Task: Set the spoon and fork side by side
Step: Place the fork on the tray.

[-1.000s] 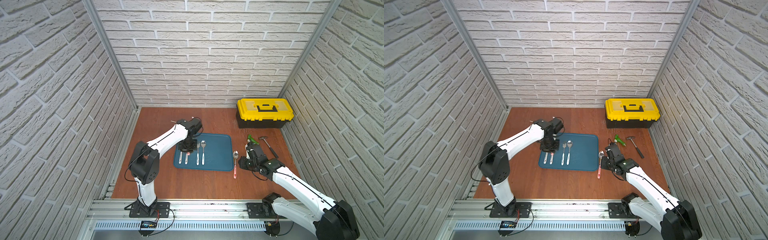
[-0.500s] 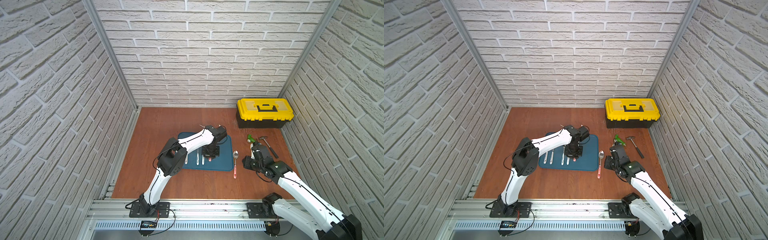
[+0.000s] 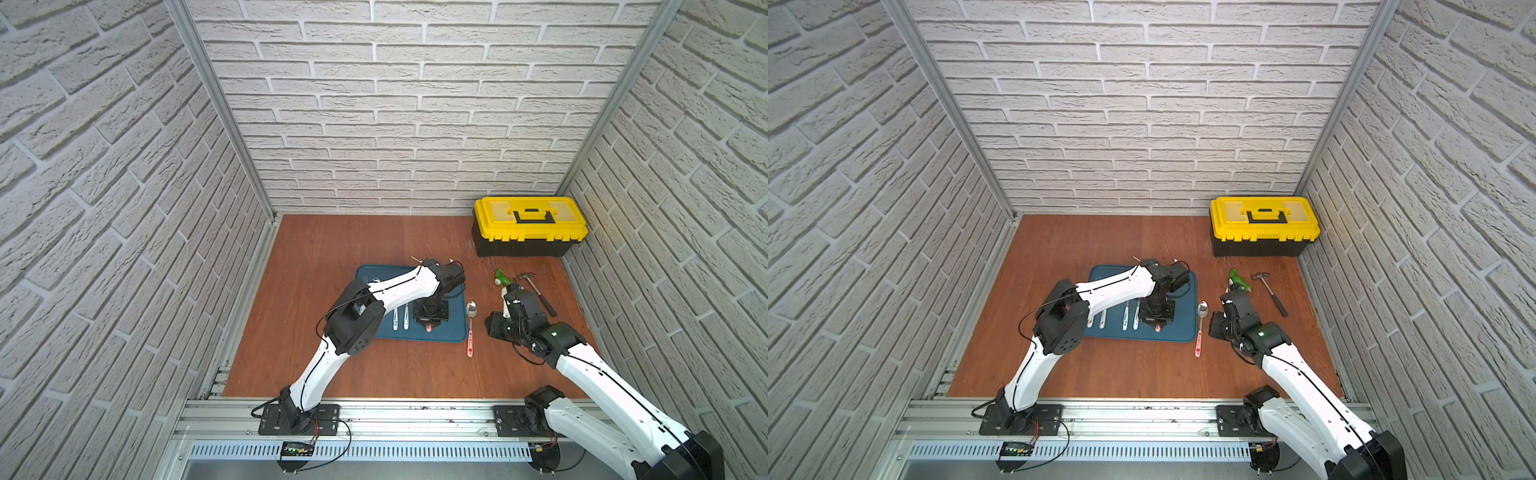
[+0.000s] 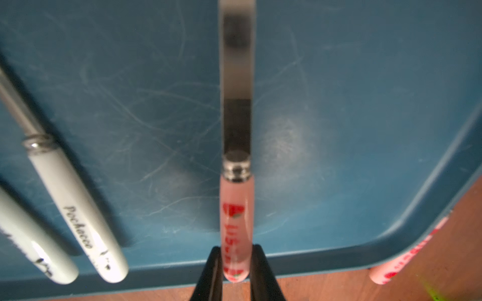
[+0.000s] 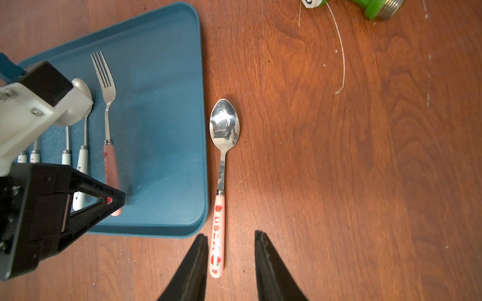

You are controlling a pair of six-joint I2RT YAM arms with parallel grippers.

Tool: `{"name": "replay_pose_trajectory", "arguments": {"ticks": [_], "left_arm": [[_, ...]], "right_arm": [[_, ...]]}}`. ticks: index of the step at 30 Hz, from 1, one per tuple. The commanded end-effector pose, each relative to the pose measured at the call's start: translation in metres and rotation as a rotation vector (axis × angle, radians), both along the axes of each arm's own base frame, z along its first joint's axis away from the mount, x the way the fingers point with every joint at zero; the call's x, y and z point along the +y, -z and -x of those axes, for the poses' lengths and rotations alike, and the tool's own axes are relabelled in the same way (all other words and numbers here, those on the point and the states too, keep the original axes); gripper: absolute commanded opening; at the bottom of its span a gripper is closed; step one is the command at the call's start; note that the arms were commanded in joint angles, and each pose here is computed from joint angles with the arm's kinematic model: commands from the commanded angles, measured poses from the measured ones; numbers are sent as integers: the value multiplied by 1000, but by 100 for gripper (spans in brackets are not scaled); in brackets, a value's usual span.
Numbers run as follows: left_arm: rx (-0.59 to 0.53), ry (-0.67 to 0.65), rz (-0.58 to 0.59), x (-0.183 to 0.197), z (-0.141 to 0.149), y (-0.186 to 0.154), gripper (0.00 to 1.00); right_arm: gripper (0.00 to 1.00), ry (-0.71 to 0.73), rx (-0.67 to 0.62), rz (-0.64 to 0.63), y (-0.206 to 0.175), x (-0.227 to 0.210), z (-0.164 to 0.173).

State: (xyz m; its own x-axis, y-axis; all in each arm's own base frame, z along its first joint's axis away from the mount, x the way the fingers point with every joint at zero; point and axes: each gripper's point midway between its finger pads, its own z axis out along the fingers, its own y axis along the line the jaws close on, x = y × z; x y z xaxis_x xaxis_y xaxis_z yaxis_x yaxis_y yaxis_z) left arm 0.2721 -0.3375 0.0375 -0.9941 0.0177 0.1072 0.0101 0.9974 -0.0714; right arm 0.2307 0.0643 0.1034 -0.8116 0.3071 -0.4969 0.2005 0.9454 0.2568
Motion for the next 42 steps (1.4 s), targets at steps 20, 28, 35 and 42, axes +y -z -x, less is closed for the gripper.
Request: {"name": "replay_pose_trajectory", "arguments": {"ticks": [20,28,35,42], "left_arm": [[47,-73,-65,15,-11,21,16],[62,-76,-77,16,-7,25,24],[63,-83,-74,15,-7,25,29],[1,-61,-71,10,-14,2,38]], "right_arm": [[35,-15,-31,-12,-2,-2,2],[35,-14,-35,-17,-1,-3,4],[35,-10,-38,-20,0,-4,5],[36,-2,-13,-19,5,-4,5]]}}
